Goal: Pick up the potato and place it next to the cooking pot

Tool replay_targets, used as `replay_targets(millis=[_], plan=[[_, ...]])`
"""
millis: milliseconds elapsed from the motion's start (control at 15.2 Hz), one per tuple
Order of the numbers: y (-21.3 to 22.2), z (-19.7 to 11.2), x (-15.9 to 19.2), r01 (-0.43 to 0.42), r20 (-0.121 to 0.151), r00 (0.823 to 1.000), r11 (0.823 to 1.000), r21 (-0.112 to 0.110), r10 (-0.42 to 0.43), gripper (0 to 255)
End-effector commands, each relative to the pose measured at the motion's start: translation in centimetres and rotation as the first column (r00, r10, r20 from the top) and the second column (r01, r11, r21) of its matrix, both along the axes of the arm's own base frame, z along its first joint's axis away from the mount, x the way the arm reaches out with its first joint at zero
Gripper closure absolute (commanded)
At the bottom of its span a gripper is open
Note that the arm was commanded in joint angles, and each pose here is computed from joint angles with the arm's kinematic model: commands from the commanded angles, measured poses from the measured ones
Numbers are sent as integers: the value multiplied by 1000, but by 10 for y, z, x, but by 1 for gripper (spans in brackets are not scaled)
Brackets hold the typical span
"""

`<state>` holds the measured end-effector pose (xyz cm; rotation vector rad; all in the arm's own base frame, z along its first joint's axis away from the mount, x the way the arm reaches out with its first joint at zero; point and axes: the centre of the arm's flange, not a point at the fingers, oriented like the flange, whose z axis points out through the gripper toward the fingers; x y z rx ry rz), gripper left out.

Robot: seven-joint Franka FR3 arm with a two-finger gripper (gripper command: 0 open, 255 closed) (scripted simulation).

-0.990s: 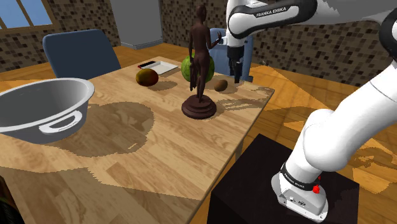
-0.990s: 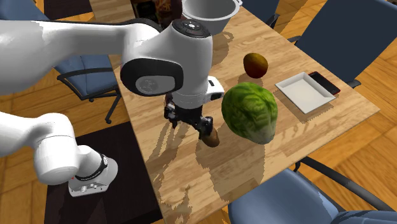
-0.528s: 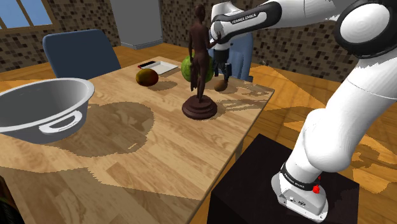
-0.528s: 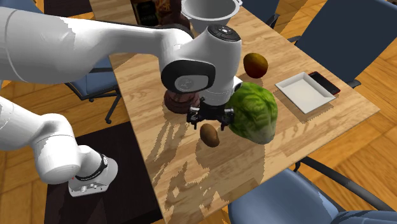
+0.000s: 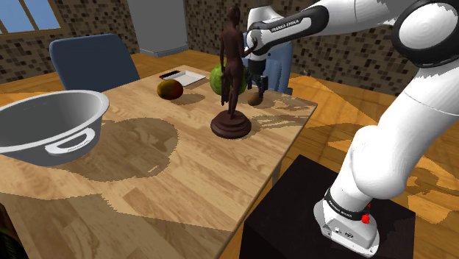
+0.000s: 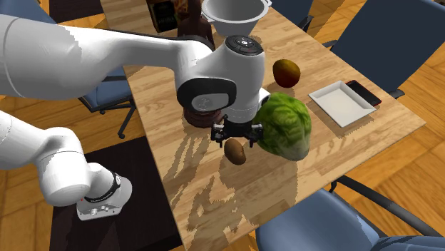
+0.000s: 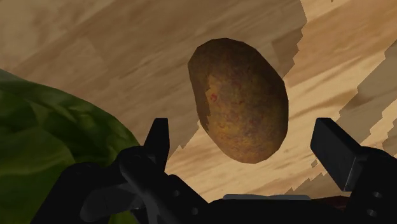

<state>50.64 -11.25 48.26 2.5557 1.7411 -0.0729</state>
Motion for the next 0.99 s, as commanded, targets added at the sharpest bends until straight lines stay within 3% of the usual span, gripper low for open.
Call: replay_targets(millis=[0, 330, 396, 924], plan=[[3, -33, 7, -16, -66, 998, 1000, -4, 16, 0], [3, -33, 7, -16, -66, 998, 1000, -4, 16, 0], [-2, -35, 6, -16, -67, 998, 1000, -4, 16, 255], [-3, -27, 4, -17, -66, 998, 1000, -4, 17, 255]])
